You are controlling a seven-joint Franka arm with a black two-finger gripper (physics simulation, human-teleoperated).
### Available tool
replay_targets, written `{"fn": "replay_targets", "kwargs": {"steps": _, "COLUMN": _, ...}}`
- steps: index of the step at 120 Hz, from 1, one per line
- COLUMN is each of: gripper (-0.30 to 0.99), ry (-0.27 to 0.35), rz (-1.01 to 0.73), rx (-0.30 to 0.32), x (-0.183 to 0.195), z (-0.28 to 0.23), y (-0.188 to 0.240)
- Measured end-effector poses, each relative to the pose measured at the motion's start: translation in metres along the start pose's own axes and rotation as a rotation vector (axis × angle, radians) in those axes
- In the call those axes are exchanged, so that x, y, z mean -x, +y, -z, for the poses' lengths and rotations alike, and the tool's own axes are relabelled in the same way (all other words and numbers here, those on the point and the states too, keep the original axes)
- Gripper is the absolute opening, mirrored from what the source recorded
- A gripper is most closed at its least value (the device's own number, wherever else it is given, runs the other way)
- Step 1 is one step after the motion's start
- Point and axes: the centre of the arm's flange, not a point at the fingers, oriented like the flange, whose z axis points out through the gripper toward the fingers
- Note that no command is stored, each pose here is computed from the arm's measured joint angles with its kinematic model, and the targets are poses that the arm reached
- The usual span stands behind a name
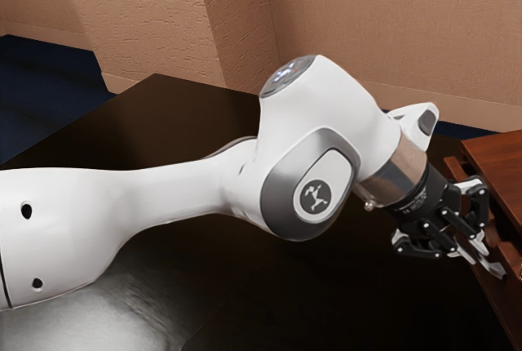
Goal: Pull the drawer handle with one arm to open the drawer
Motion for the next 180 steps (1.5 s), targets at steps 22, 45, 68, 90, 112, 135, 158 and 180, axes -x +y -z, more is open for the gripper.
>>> {"fn": "replay_targets", "kwargs": {"steps": 22, "gripper": 0.00, "ry": 0.002, "rz": -0.001, "rx": -0.007, "x": 0.002, "z": 0.006, "y": -0.007}}
{"fn": "replay_targets", "kwargs": {"steps": 45, "gripper": 0.00, "ry": 0.003, "rz": 0.000, "rx": -0.017, "x": 0.003, "z": 0.011, "y": -0.016}}
{"fn": "replay_targets", "kwargs": {"steps": 68, "gripper": 0.00, "ry": 0.005, "rz": 0.002, "rx": -0.025, "x": 0.004, "z": 0.015, "y": -0.024}}
{"fn": "replay_targets", "kwargs": {"steps": 90, "gripper": 0.00, "ry": 0.008, "rz": 0.007, "rx": -0.032, "x": 0.005, "z": 0.021, "y": -0.033}}
{"fn": "replay_targets", "kwargs": {"steps": 112, "gripper": 0.00, "ry": 0.013, "rz": 0.012, "rx": -0.034, "x": 0.006, "z": 0.029, "y": -0.042}}
{"fn": "replay_targets", "kwargs": {"steps": 135, "gripper": 0.00, "ry": 0.016, "rz": 0.016, "rx": -0.037, "x": 0.007, "z": 0.035, "y": -0.049}}
{"fn": "replay_targets", "kwargs": {"steps": 158, "gripper": 0.00, "ry": 0.018, "rz": 0.020, "rx": -0.045, "x": 0.008, "z": 0.037, "y": -0.056}}
{"fn": "replay_targets", "kwargs": {"steps": 180, "gripper": 0.00, "ry": 0.022, "rz": 0.024, "rx": -0.050, "x": 0.008, "z": 0.041, "y": -0.062}}
